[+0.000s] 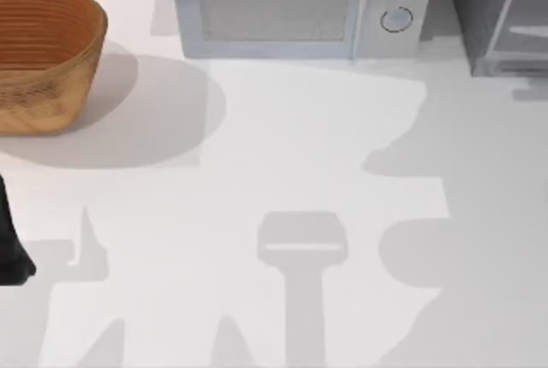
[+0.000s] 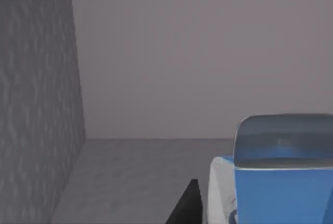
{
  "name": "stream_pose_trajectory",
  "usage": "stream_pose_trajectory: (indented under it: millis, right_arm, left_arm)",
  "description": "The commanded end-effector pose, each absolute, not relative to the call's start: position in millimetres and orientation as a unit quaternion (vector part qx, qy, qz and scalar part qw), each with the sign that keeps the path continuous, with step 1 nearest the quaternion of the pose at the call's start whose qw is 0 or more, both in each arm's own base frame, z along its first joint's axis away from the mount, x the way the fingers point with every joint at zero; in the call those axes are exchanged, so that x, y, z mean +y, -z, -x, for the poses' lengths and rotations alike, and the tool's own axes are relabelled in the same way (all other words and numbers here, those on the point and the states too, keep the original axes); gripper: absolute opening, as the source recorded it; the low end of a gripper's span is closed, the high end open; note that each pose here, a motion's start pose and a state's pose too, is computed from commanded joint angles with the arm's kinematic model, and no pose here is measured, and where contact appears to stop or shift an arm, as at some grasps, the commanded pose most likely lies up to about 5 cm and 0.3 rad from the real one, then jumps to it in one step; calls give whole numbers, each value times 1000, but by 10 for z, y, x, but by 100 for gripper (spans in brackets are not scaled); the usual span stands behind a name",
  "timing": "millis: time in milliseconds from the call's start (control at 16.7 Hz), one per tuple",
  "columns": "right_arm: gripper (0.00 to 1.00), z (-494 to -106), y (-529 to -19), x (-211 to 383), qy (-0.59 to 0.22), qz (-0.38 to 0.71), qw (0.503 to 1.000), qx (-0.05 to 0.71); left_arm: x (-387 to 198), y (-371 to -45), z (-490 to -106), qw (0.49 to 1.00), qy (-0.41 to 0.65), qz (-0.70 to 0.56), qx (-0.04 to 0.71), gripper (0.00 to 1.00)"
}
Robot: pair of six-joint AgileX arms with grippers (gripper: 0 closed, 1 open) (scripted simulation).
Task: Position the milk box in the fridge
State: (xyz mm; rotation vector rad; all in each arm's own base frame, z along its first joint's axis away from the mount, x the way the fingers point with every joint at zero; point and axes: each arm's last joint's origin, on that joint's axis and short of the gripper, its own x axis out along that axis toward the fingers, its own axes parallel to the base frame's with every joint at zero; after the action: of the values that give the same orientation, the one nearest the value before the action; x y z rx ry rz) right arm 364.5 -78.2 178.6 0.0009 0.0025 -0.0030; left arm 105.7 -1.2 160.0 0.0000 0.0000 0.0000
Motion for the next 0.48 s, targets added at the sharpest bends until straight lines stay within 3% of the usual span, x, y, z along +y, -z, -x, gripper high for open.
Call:
stream_pose_trajectory:
  millis: [480]
  right_arm:
    - [0, -4041, -1126, -1033, -1, -1, 1000, 0]
  left_arm:
    - [-12, -1600, -1057, 1000, 0, 0, 0, 100]
